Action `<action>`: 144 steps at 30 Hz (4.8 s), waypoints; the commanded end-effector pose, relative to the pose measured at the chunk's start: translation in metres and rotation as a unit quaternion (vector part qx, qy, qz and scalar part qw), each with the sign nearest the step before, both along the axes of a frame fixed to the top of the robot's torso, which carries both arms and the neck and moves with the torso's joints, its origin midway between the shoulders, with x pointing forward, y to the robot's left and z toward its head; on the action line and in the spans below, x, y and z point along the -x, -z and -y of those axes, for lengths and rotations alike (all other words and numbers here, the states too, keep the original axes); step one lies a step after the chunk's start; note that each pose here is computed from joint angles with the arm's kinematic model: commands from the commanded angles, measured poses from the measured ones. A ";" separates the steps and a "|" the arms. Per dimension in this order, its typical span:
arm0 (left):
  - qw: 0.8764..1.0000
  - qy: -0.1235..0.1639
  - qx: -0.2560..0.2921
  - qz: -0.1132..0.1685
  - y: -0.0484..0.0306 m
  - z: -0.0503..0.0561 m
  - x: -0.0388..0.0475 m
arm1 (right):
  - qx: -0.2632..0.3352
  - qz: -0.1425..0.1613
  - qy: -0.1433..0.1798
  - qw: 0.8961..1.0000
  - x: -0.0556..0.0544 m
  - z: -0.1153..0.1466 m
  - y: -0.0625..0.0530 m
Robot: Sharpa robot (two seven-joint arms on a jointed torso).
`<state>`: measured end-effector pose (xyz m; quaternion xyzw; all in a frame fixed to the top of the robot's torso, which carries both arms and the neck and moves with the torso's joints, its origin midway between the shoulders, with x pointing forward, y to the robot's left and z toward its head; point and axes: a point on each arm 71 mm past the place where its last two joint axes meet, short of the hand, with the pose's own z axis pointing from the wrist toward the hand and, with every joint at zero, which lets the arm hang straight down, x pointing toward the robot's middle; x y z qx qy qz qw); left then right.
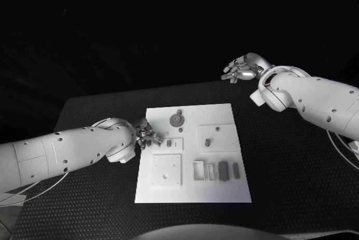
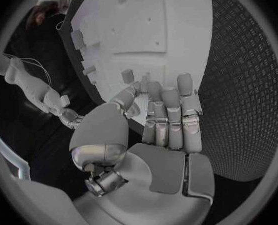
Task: Assemble the parts on the task board
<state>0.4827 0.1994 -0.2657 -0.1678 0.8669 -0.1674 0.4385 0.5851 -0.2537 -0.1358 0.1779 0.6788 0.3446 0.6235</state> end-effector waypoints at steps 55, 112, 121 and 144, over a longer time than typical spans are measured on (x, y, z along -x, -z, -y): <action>0.992 0.085 -0.087 -0.030 0.0121 0.014 0.0091 | -0.008 -0.003 -0.008 1.000 0.001 -0.001 0.002; 1.000 -0.013 -0.003 -0.001 0.0081 0.003 0.0067 | -0.008 -0.004 -0.007 1.000 0.002 0.000 0.003; 1.000 -0.014 -0.003 -0.001 0.0083 0.002 0.0061 | -0.006 -0.007 -0.006 1.000 0.002 0.002 0.003; 1.000 -0.014 -0.007 -0.007 0.0091 0.000 0.0066 | -0.006 -0.009 -0.007 1.000 0.002 0.001 0.004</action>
